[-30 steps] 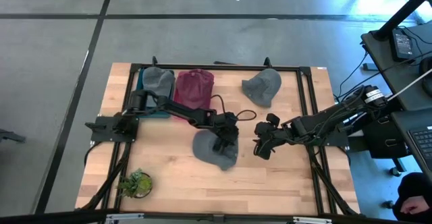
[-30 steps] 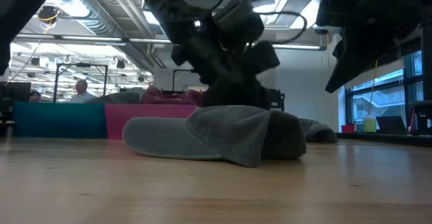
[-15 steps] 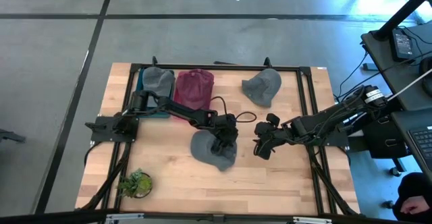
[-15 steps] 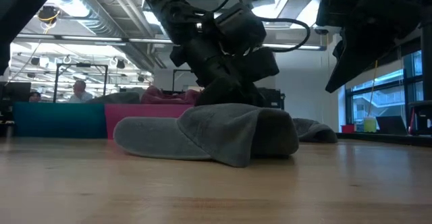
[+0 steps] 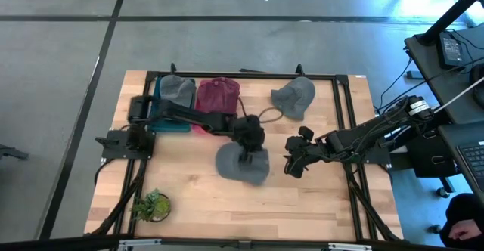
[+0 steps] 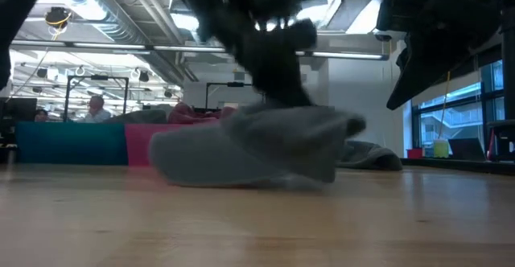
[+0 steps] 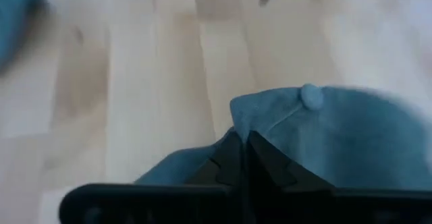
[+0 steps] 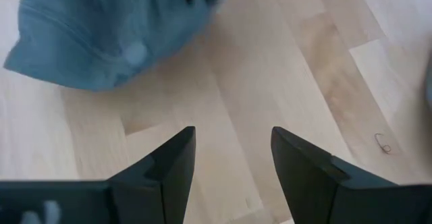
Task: Pick & Place hat
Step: Put the bottom blue cap into the blue bin
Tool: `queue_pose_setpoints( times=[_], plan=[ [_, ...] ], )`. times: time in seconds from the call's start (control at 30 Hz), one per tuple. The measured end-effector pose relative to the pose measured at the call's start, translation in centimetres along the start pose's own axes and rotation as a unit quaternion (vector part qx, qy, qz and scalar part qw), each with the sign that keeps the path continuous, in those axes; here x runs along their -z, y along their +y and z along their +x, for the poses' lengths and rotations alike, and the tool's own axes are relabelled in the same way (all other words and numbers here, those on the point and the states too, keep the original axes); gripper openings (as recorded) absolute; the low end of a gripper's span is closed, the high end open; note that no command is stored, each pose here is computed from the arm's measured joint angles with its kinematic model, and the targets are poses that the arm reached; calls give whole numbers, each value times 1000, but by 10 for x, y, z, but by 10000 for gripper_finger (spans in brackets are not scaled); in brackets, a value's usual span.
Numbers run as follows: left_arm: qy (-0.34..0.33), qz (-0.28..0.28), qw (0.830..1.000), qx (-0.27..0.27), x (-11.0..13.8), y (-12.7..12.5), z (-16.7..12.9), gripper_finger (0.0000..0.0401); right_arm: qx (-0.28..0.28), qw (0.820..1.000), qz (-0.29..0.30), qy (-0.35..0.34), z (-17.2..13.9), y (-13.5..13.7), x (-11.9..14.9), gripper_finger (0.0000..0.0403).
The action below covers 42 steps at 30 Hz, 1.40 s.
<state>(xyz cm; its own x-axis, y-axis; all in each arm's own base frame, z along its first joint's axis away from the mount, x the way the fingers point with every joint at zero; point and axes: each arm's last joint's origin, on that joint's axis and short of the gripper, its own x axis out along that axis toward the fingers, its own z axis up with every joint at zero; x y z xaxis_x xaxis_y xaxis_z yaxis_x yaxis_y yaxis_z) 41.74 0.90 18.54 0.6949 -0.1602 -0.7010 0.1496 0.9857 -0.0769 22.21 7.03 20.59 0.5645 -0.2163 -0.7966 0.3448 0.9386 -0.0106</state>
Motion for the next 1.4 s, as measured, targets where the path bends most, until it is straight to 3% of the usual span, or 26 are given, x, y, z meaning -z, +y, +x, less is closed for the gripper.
queue_pose_setpoints(
  times=[0.17, 0.3, 0.43, 0.63, 0.73, 0.9, 1.17, 1.4],
  plan=[
    [-42, -36, 998, -31, -23, -6, -52, 6, 14, 1000, -21, -6, 0, -1, 0, 194],
    [-80, -49, 990, -104, -39, -11, -108, 6, 46, 997, -48, -31, 0, -2, -2, 194],
    [-111, -68, 973, -190, -37, -15, -155, 6, 57, 993, -86, -64, -1, 0, -7, 194],
    [-159, -119, 939, -280, 2, -23, -210, 5, 46, 988, -108, -102, 7, 1, -4, 194],
    [-213, -139, 914, -317, 25, -26, -233, 5, 41, 987, -105, -113, 15, 0, 4, 194],
    [-249, -175, 875, -377, 69, -30, -260, 5, 47, 987, -99, -119, 19, -5, 4, 194],
    [-276, -208, 808, -477, 120, -33, -281, 5, 48, 987, -97, -119, 19, -6, 3, 194],
    [-252, -236, 781, -521, 152, -31, -274, 5, 48, 987, -97, -119, 19, -6, 3, 194]
  ],
)
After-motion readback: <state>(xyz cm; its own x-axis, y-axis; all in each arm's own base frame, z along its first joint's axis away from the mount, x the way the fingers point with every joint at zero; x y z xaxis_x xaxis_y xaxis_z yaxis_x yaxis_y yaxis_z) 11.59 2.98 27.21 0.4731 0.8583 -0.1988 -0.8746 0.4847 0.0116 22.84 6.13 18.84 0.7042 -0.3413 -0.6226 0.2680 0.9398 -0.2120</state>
